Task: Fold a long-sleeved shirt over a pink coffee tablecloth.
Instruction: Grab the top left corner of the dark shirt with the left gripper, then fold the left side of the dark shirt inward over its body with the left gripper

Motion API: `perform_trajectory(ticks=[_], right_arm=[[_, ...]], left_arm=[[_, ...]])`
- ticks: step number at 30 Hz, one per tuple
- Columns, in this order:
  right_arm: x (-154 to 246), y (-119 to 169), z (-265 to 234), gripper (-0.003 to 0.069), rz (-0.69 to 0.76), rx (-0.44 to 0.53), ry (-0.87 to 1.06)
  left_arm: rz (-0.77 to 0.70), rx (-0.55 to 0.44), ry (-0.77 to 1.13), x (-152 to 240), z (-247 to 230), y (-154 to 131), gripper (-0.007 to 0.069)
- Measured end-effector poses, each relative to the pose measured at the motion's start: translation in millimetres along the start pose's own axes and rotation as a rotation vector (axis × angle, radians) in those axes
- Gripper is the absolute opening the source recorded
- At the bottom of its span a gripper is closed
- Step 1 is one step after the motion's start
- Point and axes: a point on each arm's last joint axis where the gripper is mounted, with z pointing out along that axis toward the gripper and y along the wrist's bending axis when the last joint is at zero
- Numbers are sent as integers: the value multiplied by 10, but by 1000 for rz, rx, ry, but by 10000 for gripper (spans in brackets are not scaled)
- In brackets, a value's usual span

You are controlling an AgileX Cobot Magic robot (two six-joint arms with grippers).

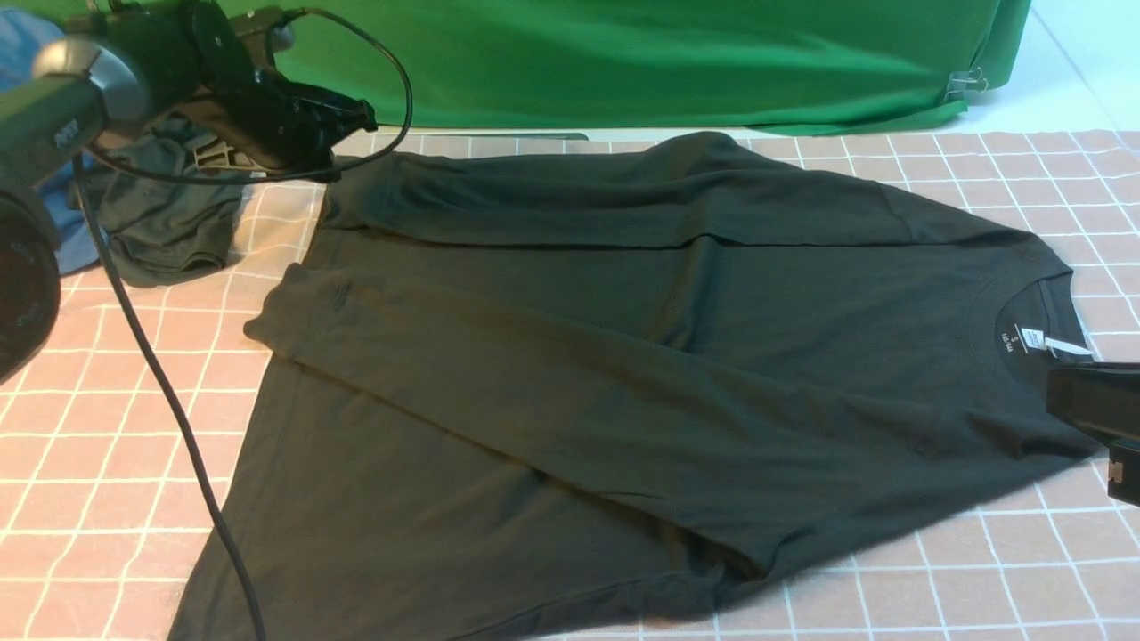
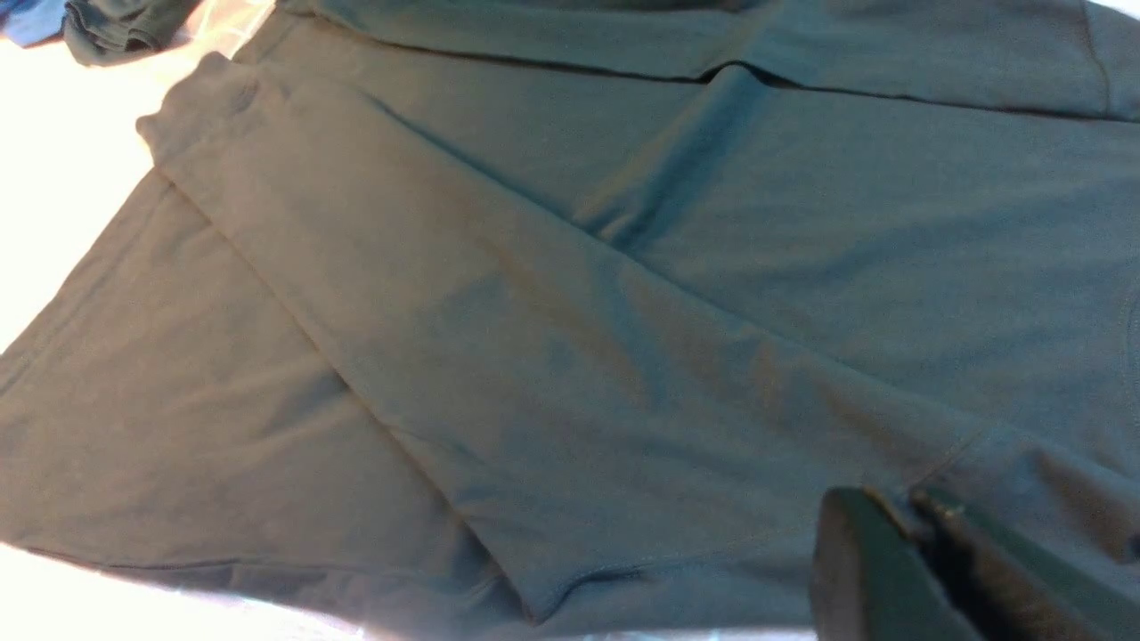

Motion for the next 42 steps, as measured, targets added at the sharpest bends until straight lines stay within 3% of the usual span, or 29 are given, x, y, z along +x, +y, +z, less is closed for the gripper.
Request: perform_trajectory(ticks=[7,13,20,24,27,32,34,42], right_arm=[[0,0,0,91,0,0,0],[0,0,0,91,0,0,0],[0,0,0,91,0,0,0],[0,0,0,91,0,0,0],[0,0,0,91,0,0,0],[0,0,0,91,0,0,0],[0,0,0,91,0,0,0],[0,0,0,101,0,0,0]], left_arm=[[30,-27,20,47,79,37,23],[54,-48,42,101,171,73,120],[53,-52,64,161,269,93,290],[52,-53,71,180,301,100,318],[53,-53,71,180,301,100,269],[78,-53,71,178,296,99,76],[87,-58,71,172,281,102,34],[142,-97,57,103,151,114,26]])
